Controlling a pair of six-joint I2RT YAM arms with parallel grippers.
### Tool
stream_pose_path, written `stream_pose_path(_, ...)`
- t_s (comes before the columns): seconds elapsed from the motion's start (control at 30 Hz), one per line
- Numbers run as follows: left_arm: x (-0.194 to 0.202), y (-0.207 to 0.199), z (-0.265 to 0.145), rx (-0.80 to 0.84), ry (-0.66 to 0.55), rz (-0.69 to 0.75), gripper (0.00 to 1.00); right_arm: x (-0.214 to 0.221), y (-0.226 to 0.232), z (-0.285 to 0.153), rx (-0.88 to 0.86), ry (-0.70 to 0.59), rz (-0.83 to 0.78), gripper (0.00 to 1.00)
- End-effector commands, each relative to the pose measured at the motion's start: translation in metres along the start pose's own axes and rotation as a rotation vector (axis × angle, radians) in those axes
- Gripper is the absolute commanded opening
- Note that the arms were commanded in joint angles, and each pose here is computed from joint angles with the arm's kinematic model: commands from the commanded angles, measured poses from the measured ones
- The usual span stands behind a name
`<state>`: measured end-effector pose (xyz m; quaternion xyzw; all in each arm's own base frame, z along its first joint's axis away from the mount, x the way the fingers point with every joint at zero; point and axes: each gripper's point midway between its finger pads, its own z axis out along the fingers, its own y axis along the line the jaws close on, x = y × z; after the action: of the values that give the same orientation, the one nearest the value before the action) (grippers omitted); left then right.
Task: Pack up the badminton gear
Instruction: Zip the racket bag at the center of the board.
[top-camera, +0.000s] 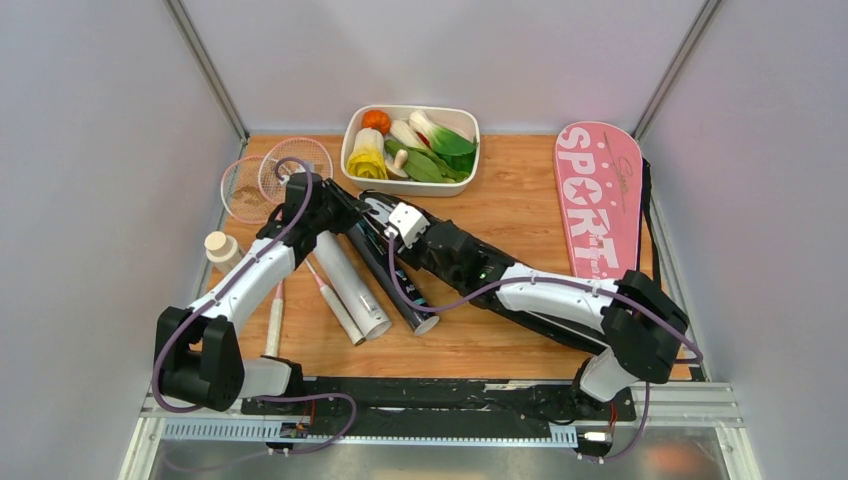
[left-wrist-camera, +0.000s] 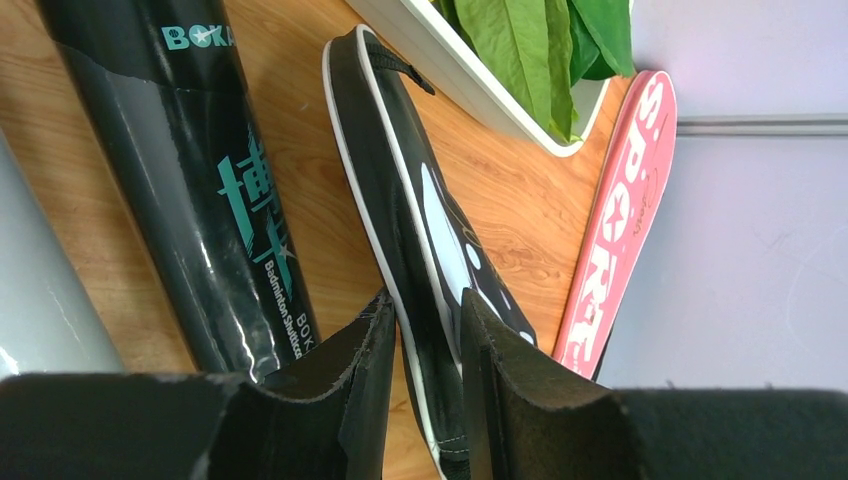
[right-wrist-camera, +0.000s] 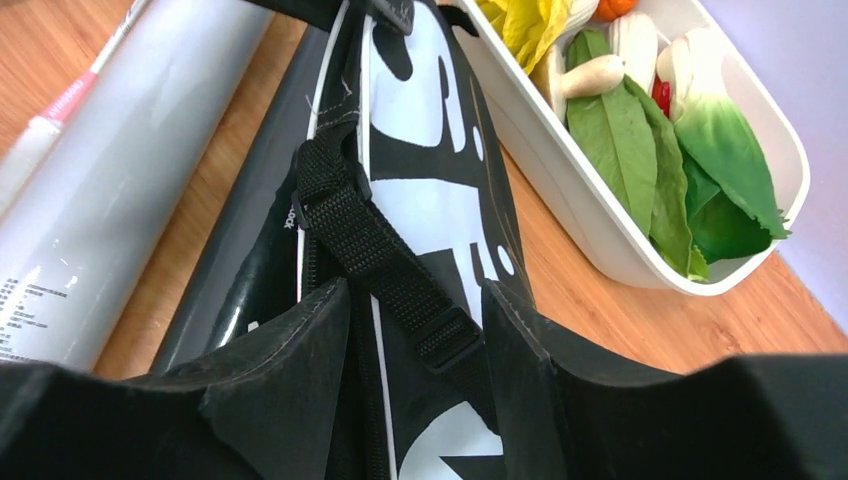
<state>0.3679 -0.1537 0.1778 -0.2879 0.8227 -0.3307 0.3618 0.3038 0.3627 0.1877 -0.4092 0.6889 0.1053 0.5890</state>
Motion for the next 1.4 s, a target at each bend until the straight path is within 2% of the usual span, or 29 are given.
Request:
stream_pose_path(0.0,-0.005,-0.021,-0.009,0.070,-0.029,0.020,0.37,0.006,-0.004,0.007,0.031,0.017,-0.024,0.57)
stream_pose_path(0.07,-0.004,-0.020,-0.008,0.069,-0.029,0.020,0.37,0.007,-0.006,0.008,0.038,0.022,-0.032,0.58)
stream_pose_path(0.1,-0.004,-0.020,-0.008,0.068,-0.028,0.022,0.37,0.006,-0.007,0.009,0.040,0.021,-0.040,0.53)
stream_pose_path(0.13,-0.003,-0.020,-0.008,0.066,-0.028,0.020,0.37,0.004,-0.007,0.009,0.041,0.018,-0.046,0.42)
stream_pose_path(0.17,-0.003,-0.019,-0.008,0.066,-0.027,0.018,0.37,0.000,-0.008,0.009,0.044,0.011,-0.047,0.27)
stream_pose_path(0.27,0.000,-0.017,-0.006,0.062,-0.021,0.019,0.36,-0.015,-0.011,0.006,0.032,-0.027,-0.057,0.07)
stream_pose_path(0.4,0.000,-0.015,-0.006,0.052,-0.027,0.027,0.37,-0.032,-0.014,0.000,0.024,-0.069,-0.073,0.02)
stream_pose_path(0.47,-0.001,-0.013,-0.007,0.048,-0.034,0.028,0.38,-0.036,-0.015,-0.001,0.020,-0.080,-0.084,0.05)
stream_pose_path(0.53,-0.001,-0.013,-0.007,0.046,-0.038,0.029,0.38,-0.037,-0.016,-0.001,0.021,-0.080,-0.089,0.18)
stream_pose_path(0.57,-0.002,-0.013,-0.007,0.046,-0.039,0.028,0.39,-0.037,-0.015,-0.001,0.018,-0.080,-0.094,0.22)
stream_pose_path(0.63,-0.001,-0.012,-0.006,0.042,-0.035,0.023,0.39,-0.036,-0.015,0.000,0.019,-0.077,-0.105,0.21)
stream_pose_path(0.73,0.001,-0.012,-0.006,0.045,-0.030,0.018,0.39,-0.040,-0.015,0.000,0.013,-0.083,-0.111,0.09)
stream_pose_path(0.77,0.001,-0.011,-0.006,0.044,-0.028,0.012,0.38,-0.043,-0.015,0.000,0.011,-0.089,-0.108,0.09)
stream_pose_path(0.8,0.002,-0.011,-0.006,0.047,-0.025,0.008,0.38,-0.046,-0.015,0.001,0.014,-0.094,-0.102,0.13)
stream_pose_path(0.87,0.003,-0.013,-0.005,0.054,-0.018,-0.002,0.33,-0.048,-0.016,0.003,0.024,-0.092,-0.078,0.29)
stream_pose_path(0.93,0.003,-0.014,-0.005,0.054,-0.014,-0.020,0.30,-0.051,-0.016,0.005,0.023,-0.080,-0.030,0.33)
stream_pose_path(0.97,0.003,-0.014,-0.005,0.053,-0.015,-0.036,0.29,-0.051,-0.015,0.004,0.023,-0.067,0.008,0.36)
stream_pose_path(1.03,0.002,-0.014,-0.006,0.044,-0.020,-0.071,0.23,-0.048,-0.012,0.002,0.024,-0.045,0.117,0.50)
stream_pose_path(1.1,0.002,-0.015,-0.006,0.042,-0.020,-0.101,0.16,-0.047,-0.007,-0.003,0.025,-0.037,0.233,0.55)
stream_pose_path(1.27,0.001,-0.023,-0.007,0.043,-0.013,-0.192,0.01,-0.055,-0.008,-0.021,0.099,-0.039,0.573,0.57)
stream_pose_path(1.37,-0.001,-0.028,-0.007,0.039,-0.014,-0.233,0.00,-0.057,-0.003,-0.028,0.095,-0.047,0.749,0.54)
